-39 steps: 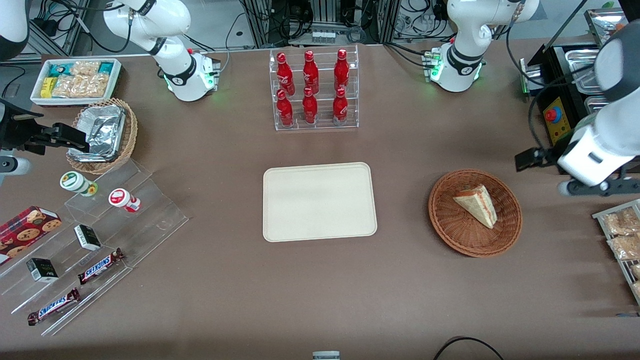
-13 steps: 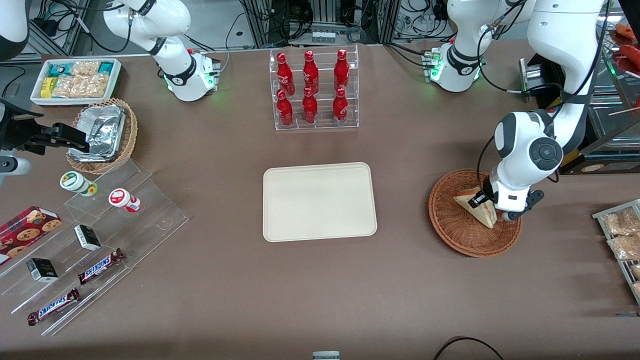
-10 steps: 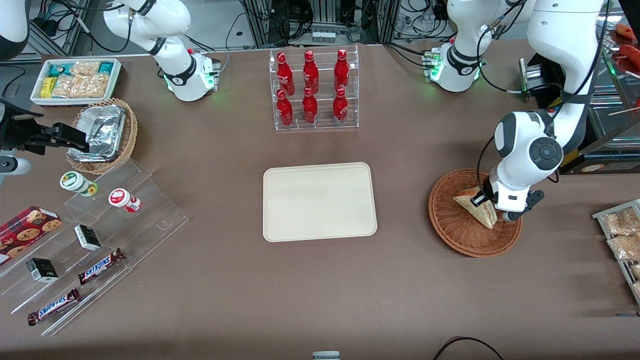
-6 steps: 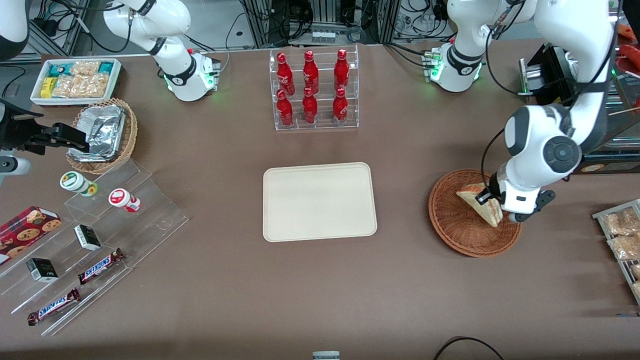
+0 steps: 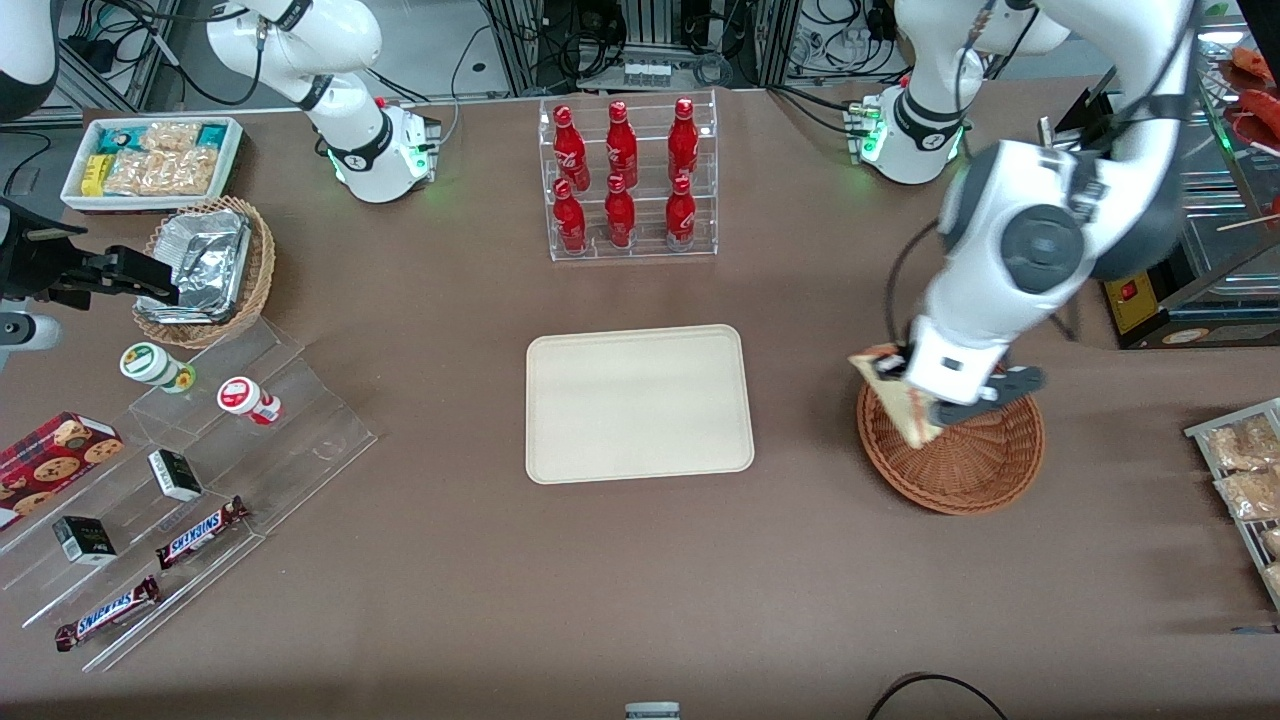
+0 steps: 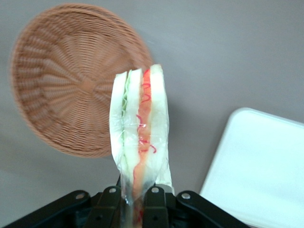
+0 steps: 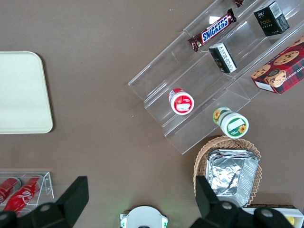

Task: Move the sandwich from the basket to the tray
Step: 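Lift the sandwich and carry it with the left gripper over the cream tray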

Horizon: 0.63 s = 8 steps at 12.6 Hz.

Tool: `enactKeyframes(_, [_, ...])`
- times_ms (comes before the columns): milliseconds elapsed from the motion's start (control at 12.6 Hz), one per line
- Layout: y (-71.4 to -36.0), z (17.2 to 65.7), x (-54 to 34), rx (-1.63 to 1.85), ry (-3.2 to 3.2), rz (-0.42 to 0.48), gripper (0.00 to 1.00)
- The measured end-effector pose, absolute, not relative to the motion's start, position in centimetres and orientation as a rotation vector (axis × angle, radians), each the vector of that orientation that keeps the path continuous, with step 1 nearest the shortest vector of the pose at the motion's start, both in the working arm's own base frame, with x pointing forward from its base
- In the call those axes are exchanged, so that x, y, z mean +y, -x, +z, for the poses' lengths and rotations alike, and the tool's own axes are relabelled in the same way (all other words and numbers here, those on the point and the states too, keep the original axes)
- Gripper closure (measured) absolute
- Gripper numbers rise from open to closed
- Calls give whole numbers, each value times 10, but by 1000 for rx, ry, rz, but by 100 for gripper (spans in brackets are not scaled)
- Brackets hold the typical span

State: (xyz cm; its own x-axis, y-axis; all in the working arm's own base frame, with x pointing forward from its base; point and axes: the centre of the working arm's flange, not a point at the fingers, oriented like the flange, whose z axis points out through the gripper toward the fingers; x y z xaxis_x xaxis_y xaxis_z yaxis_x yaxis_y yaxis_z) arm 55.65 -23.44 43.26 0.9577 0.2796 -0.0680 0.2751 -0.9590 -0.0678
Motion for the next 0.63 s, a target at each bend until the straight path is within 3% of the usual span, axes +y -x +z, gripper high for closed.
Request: enactKeyframes(634, [-488, 352, -456, -21, 3031, 171, 85])
